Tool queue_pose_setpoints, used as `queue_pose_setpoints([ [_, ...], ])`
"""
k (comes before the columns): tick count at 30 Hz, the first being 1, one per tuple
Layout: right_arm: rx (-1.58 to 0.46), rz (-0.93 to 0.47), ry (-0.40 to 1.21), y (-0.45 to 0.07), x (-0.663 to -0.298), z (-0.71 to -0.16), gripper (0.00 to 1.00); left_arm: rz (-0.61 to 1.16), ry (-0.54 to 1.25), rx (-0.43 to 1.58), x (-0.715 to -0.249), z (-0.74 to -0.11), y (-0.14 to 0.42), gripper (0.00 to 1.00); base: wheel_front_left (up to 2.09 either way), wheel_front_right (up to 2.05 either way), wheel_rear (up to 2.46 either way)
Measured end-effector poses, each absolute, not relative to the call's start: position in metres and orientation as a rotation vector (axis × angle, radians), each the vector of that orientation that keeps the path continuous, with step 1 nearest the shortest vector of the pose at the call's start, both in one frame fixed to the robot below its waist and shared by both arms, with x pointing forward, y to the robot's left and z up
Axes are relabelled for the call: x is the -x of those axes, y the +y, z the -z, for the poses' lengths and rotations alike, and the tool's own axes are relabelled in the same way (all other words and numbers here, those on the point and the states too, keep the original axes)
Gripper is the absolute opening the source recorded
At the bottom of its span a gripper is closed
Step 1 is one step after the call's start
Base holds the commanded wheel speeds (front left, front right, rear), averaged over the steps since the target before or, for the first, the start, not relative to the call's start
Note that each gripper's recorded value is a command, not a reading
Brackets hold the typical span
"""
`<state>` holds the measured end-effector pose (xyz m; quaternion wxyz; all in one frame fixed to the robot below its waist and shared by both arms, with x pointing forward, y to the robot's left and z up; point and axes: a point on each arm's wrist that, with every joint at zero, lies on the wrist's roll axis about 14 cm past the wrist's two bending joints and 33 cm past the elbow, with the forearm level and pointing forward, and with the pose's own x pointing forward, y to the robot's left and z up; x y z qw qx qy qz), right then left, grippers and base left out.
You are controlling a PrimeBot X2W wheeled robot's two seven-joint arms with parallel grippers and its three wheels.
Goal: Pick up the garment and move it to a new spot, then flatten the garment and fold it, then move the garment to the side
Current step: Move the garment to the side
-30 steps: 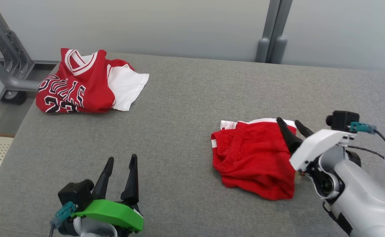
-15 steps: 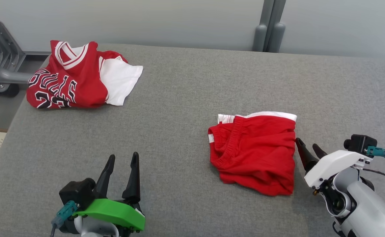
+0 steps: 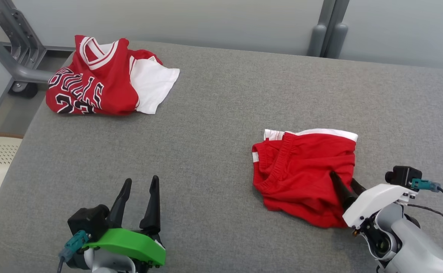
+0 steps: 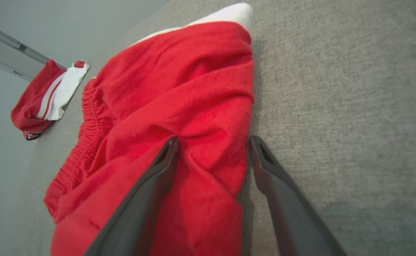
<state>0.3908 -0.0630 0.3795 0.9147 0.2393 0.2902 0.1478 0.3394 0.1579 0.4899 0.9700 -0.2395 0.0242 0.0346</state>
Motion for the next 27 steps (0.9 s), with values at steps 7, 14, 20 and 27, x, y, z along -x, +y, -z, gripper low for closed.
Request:
queue_pose_setpoints([
  [7,-0.459,-0.321,0.595,-0.064,-0.389,-0.377,0.0,-0.075,0.046,0.482,-0.339,-0.491,0.16,1.0,0.0,0.0,0.0],
  [14,-0.429,-0.311,0.546,-0.078,-0.402,-0.387,0.0,-0.078,0.039,0.481,-0.344,-0.492,0.163,1.0,0.0,0.0,0.0],
  [20,-0.403,-0.271,0.528,-0.099,-0.406,-0.387,0.0,-0.054,0.037,0.483,-0.349,-0.494,0.156,1.0,0.0,0.0,0.0],
  [27,-0.284,-0.218,0.472,-0.144,-0.426,-0.398,0.0,-0.018,0.033,0.481,-0.358,-0.498,0.146,1.0,0.0,0.0,0.0],
])
